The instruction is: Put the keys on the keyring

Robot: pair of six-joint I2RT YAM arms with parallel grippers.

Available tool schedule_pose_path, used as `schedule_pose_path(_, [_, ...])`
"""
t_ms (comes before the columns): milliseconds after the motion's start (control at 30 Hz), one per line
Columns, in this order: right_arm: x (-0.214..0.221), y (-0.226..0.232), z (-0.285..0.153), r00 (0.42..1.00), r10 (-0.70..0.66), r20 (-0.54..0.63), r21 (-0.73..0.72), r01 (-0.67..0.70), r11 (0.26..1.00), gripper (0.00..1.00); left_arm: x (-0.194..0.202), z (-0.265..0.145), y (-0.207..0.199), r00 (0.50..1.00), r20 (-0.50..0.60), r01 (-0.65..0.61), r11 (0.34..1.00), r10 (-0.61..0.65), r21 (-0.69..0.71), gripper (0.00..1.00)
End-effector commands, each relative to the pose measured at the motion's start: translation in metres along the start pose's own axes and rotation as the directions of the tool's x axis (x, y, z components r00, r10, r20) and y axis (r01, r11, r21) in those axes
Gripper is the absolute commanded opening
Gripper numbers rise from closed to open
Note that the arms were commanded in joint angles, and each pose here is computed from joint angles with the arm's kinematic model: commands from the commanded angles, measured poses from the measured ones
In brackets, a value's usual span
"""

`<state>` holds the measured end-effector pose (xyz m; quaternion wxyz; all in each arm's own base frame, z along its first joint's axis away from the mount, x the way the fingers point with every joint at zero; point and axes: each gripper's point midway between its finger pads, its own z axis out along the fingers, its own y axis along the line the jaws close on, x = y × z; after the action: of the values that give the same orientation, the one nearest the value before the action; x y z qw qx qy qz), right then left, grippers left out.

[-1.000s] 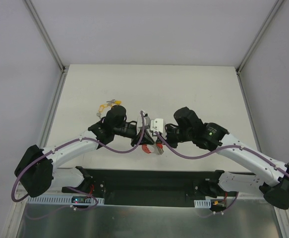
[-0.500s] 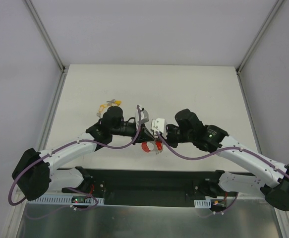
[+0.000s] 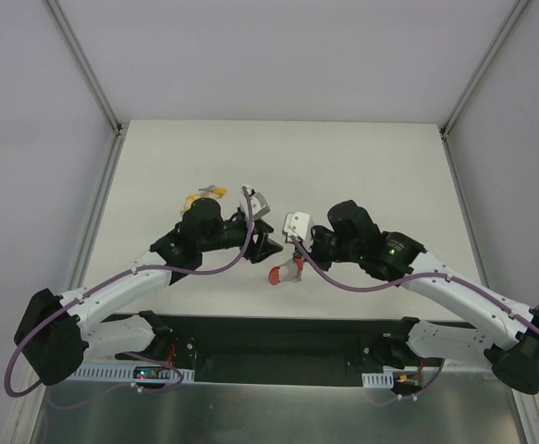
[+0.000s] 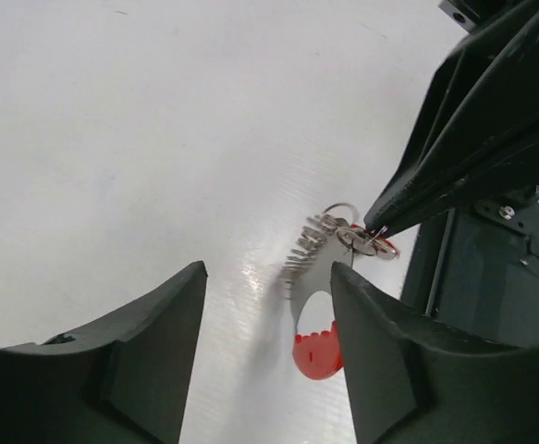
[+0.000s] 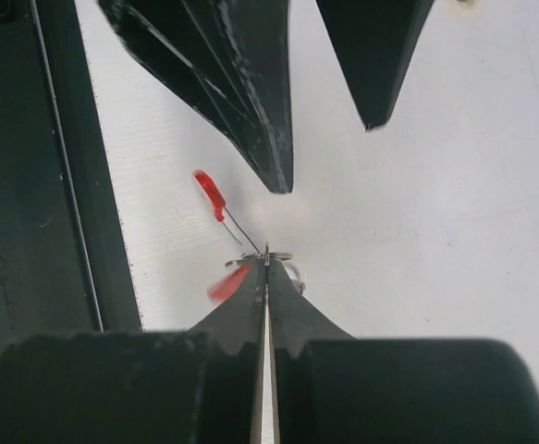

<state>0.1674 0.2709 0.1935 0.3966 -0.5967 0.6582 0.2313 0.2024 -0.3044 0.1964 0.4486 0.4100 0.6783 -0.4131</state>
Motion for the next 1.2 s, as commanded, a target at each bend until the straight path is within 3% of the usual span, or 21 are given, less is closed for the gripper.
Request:
schedule_pose_path(0, [-0.015,-0.020,-0.003,0.998,0.040,0.058,0.066,-0.044,0.997,0.01,-0.026,-0.021,0.033,0.998,0.040,-0.033,0.972,0.043,-0.234,0.62])
schedule_pose_path(67, [-0.016,-0.026,-0.003,0.996,0.059,0.061,0.082,-0.064,0.995,0.01,-0.028,-0.031,0.039,1.000,0.016,-0.016,0.954,0.022,-0.298,0.76])
schedule_pose_path(267, [-0.018,-0.044,-0.006,0.991,0.106,0.083,0.138,-0.116,0.984,0.01,-0.039,-0.065,0.059,0.999,0.036,0.032,0.879,-0.016,-0.476,0.99])
schedule_pose_path(667, [-0.010,-0.069,0.001,0.971,0.235,0.053,0.218,-0.241,0.946,0.01,-0.048,-0.124,0.085,0.989,0.078,0.143,0.712,-0.123,-0.688,0.99])
schedule_pose_path(833, [-0.010,-0.077,0.004,0.960,0.276,0.039,0.235,-0.277,0.932,0.01,-0.052,-0.137,0.091,0.974,0.096,0.217,0.708,-0.207,-0.672,0.99])
schedule_pose_path(900, [-0.005,-0.082,0.005,0.956,0.292,0.021,0.255,-0.288,0.923,0.01,-0.051,-0.148,0.100,0.964,0.114,0.250,0.675,-0.240,-0.694,0.99])
schedule_pose_path(1167, [0.001,-0.114,-0.007,0.939,0.343,0.014,0.347,-0.326,0.880,0.01,-0.036,-0.158,0.120,0.966,0.114,0.233,0.593,-0.232,-0.771,0.99])
